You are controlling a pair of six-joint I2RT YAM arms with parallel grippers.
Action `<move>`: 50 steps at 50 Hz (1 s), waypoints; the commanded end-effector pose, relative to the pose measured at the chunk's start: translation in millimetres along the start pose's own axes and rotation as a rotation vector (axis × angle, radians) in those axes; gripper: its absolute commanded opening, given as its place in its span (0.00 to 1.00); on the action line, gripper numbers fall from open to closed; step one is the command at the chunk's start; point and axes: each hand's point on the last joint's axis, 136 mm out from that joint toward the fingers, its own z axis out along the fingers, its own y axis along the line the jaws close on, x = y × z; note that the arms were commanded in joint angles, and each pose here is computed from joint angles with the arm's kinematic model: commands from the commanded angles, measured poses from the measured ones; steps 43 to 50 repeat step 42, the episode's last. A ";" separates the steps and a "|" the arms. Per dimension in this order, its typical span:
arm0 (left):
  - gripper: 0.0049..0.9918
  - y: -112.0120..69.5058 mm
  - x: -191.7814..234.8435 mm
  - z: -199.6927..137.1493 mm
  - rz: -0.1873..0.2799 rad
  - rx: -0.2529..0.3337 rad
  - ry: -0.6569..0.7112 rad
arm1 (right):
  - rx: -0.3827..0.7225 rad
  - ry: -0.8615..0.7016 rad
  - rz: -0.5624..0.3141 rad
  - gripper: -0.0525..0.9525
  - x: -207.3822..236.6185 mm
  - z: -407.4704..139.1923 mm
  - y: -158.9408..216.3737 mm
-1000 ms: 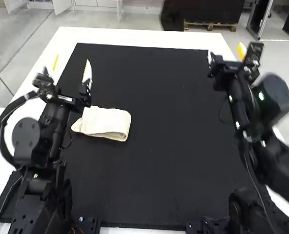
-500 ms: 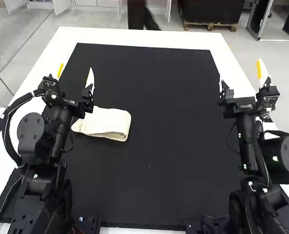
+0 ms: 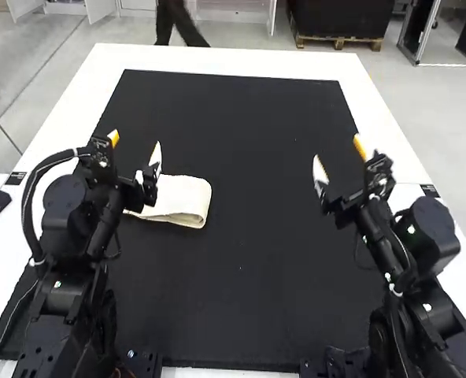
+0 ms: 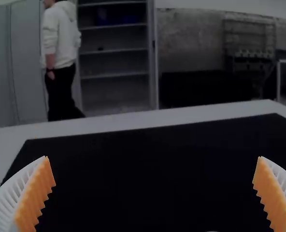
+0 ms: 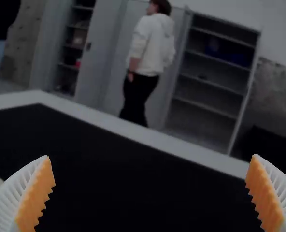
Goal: Fold the towel.
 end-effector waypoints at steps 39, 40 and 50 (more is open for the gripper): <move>0.98 -5.2 33.3 -3.0 0.192 0.040 0.128 | 0.042 0.090 0.345 0.96 23.8 -1.5 -4.1; 0.98 -5.3 33.7 -3.0 0.184 0.039 0.129 | 0.098 0.089 0.383 0.96 25.2 -2.1 -13.2; 0.98 -5.6 34.1 -3.0 0.179 0.041 0.129 | 0.222 0.092 0.440 0.96 30.4 -5.4 -32.8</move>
